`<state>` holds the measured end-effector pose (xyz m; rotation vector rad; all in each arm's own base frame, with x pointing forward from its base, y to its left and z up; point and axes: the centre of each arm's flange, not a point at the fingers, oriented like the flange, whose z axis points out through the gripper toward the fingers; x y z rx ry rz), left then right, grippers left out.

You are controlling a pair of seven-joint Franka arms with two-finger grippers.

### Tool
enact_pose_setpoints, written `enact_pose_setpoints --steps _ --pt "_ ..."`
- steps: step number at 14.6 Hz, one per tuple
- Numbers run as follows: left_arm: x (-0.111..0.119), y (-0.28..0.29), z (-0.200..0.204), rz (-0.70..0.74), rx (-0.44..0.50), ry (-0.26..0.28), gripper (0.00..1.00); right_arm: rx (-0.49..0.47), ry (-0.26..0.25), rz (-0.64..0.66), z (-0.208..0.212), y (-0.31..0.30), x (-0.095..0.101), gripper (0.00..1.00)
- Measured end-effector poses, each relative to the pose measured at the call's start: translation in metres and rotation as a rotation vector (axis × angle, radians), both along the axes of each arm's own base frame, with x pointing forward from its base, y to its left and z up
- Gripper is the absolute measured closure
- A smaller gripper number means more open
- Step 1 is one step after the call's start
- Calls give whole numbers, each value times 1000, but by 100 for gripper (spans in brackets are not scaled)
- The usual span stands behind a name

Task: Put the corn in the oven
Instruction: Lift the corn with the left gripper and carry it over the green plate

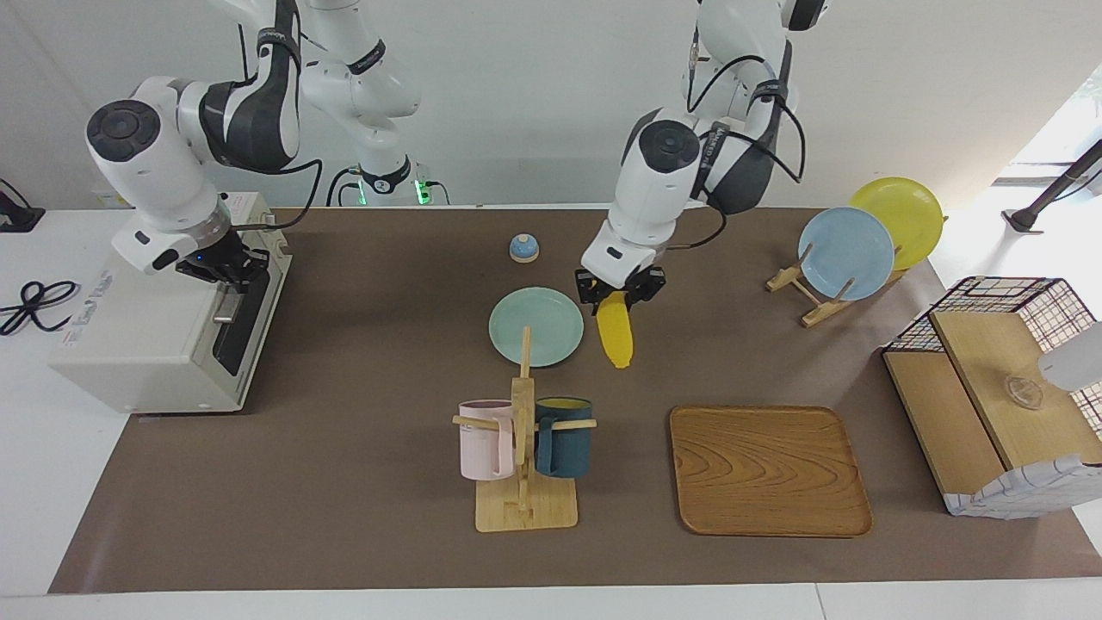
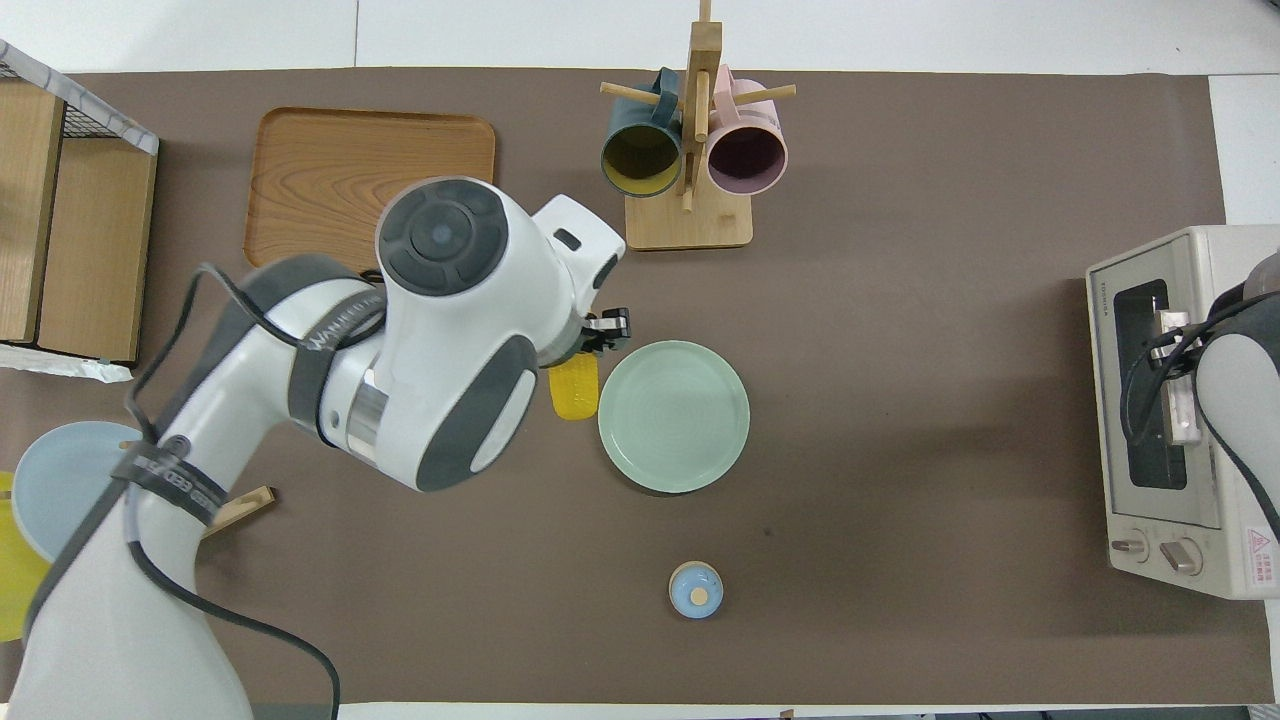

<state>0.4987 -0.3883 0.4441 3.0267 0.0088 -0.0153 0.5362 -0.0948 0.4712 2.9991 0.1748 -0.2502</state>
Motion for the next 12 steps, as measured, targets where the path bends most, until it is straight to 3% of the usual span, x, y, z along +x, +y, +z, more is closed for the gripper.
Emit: enact_pose_setpoints --steps 5,12 --pt "-60 -44 -46 -11 -61 -77 47 7 -6 21 -2 -2 -3 99" --pt "-85 -83 -117 -43 -54 -75 47 104 -42 -46 -7 -5 -7 99"
